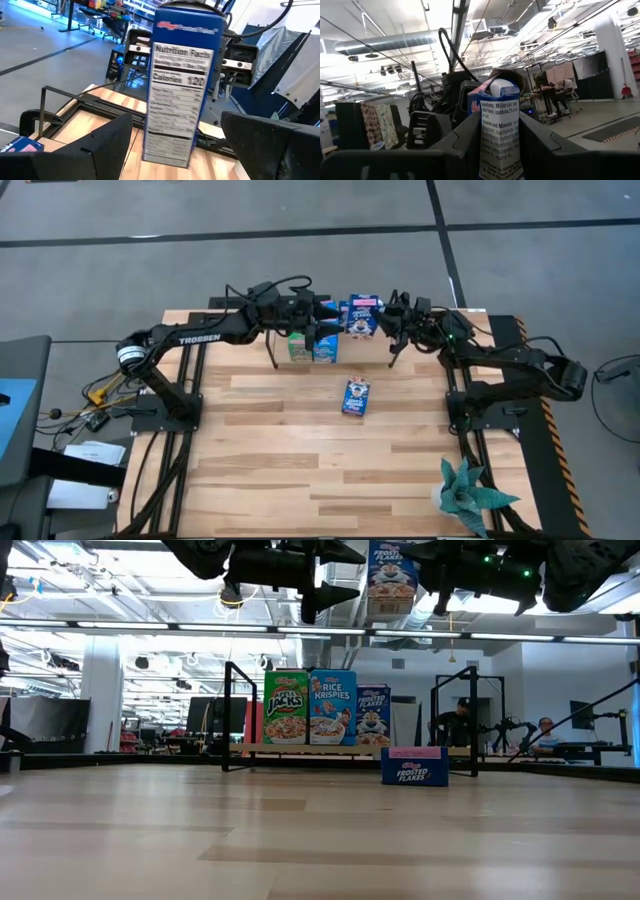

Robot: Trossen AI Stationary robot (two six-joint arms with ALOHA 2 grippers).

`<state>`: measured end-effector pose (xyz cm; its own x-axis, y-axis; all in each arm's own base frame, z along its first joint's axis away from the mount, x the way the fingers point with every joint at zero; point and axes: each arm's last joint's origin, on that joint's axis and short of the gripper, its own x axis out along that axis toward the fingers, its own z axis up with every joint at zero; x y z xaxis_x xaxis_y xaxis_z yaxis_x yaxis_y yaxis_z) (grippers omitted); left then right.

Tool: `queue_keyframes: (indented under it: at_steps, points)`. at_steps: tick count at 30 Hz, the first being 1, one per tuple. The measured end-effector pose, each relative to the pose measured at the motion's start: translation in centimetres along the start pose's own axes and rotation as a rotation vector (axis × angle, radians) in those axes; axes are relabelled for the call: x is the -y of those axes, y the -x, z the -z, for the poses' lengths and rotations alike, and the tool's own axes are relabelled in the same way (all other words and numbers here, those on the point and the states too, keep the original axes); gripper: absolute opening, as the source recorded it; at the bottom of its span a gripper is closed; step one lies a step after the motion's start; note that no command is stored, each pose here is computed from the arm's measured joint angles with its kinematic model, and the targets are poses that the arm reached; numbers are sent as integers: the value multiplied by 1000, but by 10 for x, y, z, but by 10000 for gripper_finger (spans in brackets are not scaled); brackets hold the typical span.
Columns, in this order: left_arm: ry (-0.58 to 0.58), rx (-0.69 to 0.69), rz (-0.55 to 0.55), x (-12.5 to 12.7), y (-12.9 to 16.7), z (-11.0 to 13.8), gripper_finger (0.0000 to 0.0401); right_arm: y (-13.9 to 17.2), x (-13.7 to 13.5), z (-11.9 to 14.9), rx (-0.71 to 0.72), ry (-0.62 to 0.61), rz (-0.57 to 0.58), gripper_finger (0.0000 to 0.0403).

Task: Stack cereal on shelf
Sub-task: Put the left blue cereal box on the shelf aligned with the other blue cereal box

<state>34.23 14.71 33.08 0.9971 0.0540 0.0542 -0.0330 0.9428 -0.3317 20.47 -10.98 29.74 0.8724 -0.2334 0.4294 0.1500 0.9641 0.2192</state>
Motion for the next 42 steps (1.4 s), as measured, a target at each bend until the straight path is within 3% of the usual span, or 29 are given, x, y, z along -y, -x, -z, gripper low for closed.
queue_keyframes:
  at_steps: [16, 20, 31, 37, 42]
  points:
    - [1, 0, 29, 24, -9, 8, 293, -3, -18, 6, -18, -36, -72, 134]
    - [-4, -9, -2, 26, -10, 11, 267, -4, -21, 7, -21, -42, -83, 134]
    - [3, -18, -9, 26, -10, 12, 146, -4, -21, 8, -26, -43, -82, 134]
    - [5, -27, -12, 25, -10, 13, 133, -4, -20, 10, -51, -64, -73, 145]
    - [-2, -43, -19, 23, -9, 14, 134, -1, -14, 7, -77, -66, -49, 193]
